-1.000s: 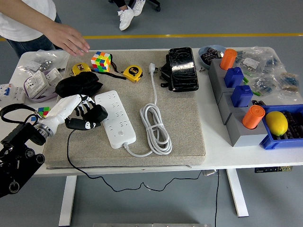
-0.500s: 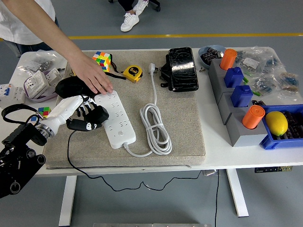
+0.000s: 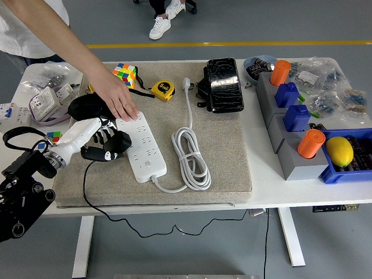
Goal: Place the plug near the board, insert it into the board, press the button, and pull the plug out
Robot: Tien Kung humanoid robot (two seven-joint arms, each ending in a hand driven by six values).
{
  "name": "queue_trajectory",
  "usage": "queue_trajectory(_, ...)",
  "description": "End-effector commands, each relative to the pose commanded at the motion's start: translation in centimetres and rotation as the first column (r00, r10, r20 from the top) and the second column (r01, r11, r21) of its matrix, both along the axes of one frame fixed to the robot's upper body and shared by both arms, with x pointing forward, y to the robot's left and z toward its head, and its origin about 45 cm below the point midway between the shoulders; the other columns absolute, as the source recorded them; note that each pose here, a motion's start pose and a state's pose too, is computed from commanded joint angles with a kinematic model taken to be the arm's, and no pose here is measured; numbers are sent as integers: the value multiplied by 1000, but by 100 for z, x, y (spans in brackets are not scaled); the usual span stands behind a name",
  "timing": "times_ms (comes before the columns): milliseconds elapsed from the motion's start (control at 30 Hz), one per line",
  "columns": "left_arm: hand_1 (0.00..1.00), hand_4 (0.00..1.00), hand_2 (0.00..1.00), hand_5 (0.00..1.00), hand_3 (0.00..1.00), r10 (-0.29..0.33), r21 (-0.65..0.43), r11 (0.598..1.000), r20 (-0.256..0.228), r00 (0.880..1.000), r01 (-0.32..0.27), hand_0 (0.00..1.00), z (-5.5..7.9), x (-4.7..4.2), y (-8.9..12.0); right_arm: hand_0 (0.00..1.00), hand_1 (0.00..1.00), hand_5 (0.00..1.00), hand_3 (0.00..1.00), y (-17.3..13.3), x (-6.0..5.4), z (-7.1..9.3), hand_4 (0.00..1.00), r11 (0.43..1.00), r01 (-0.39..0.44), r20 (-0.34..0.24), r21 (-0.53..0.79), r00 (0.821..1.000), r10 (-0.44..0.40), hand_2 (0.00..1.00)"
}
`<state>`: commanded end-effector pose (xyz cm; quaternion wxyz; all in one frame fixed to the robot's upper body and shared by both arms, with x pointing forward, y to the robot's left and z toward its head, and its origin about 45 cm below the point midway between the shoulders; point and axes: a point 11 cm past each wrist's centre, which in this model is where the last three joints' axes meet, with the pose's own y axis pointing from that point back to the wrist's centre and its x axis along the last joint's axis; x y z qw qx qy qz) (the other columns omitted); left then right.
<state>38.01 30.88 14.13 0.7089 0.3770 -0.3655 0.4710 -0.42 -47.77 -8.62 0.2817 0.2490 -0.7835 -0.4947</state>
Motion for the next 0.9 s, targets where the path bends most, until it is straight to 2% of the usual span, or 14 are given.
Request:
queue_trajectory(133, 502, 998, 535, 191, 557, -4, -2, 1000, -11, 1000, 4, 388, -3, -1, -4, 563, 659, 463, 546, 4, 3, -2, 917, 1000, -1, 1, 1, 1000, 1, 664)
queue_trajectory(167, 565, 998, 551, 246, 567, -5, -3, 1000, -14, 1000, 5, 440, -5, -3, -4, 565, 659, 463, 545, 4, 3, -1, 917, 1000, -1, 1, 1, 1000, 1, 664)
queue_trajectory(233, 565, 998, 551, 246, 567, -9, 0, 1000, -15, 1000, 9, 440, -5, -7, -6, 565, 659, 463, 545, 3, 0, 0, 917, 1000, -2, 0, 0, 1000, 2, 664)
queue_trajectory(333, 565, 998, 551, 246, 567, -16, -6, 1000, -11, 1000, 16, 440, 11, -7, -12, 565, 659, 463, 545, 3, 2, -1, 917, 1000, -1, 1, 0, 1000, 1, 664)
queue_trajectory(367, 583, 998, 583, 292, 584, -17, -6, 1000, -8, 1000, 17, 446, 15, -7, -15, 565, 659, 463, 544, 5, 0, -2, 917, 1000, -1, 0, 1, 1000, 1, 664)
queue_trajectory(533, 583, 998, 583, 292, 584, -21, -22, 1000, 6, 1000, 22, 446, 47, -9, -20, 565, 659, 463, 544, 7, 6, -3, 917, 1000, -1, 2, 1, 1000, 1, 664)
queue_trajectory(567, 624, 998, 664, 347, 663, -22, -26, 999, 9, 1000, 22, 474, 53, -11, -21, 564, 659, 463, 545, 7, 7, -3, 917, 1000, -1, 2, 1, 1000, 1, 664)
queue_trajectory(733, 624, 998, 664, 347, 663, -24, -47, 999, 19, 1000, 25, 474, 87, -25, -29, 564, 659, 463, 545, 10, 5, -4, 917, 1000, -2, 2, 2, 1000, 2, 664)
queue_trajectory(767, 642, 998, 692, 393, 682, -24, -49, 998, 19, 1000, 25, 489, 88, -27, -30, 565, 659, 462, 544, 11, 4, -5, 917, 1000, -2, 2, 2, 1000, 2, 664)
queue_trajectory(900, 642, 998, 692, 393, 682, -21, -80, 996, 35, 999, 23, 489, 110, -63, -29, 565, 659, 462, 544, 11, 2, -4, 917, 1000, -3, 1, 2, 1000, 3, 664)
